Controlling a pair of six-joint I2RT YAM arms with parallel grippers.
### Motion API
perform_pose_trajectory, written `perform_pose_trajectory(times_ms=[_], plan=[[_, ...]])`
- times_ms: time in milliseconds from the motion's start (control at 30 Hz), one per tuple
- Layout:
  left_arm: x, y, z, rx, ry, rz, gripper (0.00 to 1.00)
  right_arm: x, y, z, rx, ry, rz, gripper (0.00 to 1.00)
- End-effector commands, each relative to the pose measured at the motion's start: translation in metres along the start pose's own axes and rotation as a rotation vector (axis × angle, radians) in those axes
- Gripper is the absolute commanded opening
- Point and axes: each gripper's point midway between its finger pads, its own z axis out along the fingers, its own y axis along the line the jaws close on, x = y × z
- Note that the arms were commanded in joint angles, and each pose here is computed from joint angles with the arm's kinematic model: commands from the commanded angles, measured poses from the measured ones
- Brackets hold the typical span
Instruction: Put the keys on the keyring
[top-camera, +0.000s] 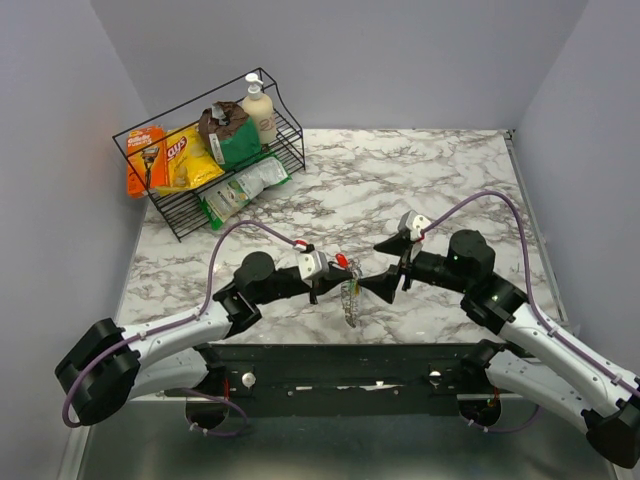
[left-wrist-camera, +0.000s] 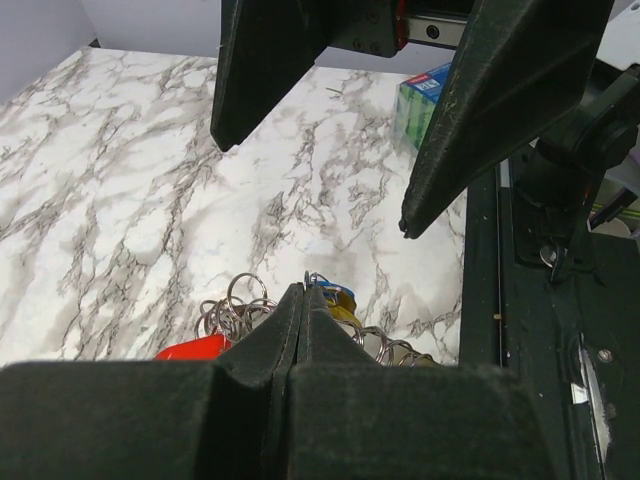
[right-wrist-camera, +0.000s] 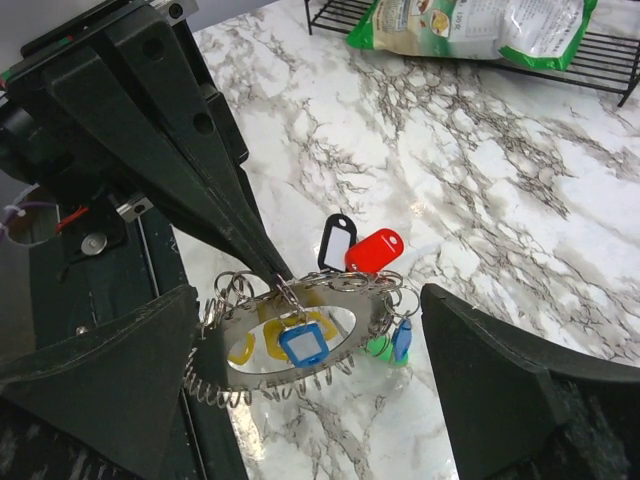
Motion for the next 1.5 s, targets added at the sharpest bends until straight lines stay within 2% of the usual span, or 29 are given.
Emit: perform_pose_trajectory(times_ms=[0,200,367,633,800,1267,1333,1400,1433,1467], plan=[[-0.030,0.008,0.005,-0.019,-0.101,0.083,0.00,0.002,-0.008,0.000,0.048,-0.005,0.004,1.00],[0.009,0.017,0.000,-0.086,-0.017,0.036,0.00,0.008,-0.010,0.005,0.042,0.022,0.018,1.00],[0.038,0.018,-0.014,-0.146,0.003,-0.024,0.00,0.004,-0.011,0.010,0.033,0.010,0.012,1.00],[0.065,0.036,-0.046,-0.334,0.053,-0.052,0.00,0.005,-0.009,0.012,0.015,0.011,0.012,1.00],[0.084,0.036,-0.060,-0.378,0.100,-0.085,0.00,0.007,-0.006,0.015,-0.002,0.012,0.044,1.00],[0.136,0.051,-0.051,-0.457,0.311,-0.180,0.00,0.030,-0.009,0.023,-0.003,0.053,0.071,1.00],[0.134,0.053,-0.043,-0.443,0.321,-0.186,0.10,0.030,-0.010,0.022,0.000,0.053,0.071,1.00],[0.130,0.054,-0.036,-0.437,0.321,-0.199,0.27,0.028,-0.009,0.021,0.003,0.048,0.070,1.00],[0.128,0.055,-0.035,-0.437,0.320,-0.200,0.40,0.027,-0.009,0.020,0.004,0.045,0.068,1.00],[0.126,0.055,-0.034,-0.436,0.320,-0.198,0.46,0.025,-0.009,0.019,0.009,0.041,0.066,1.00]])
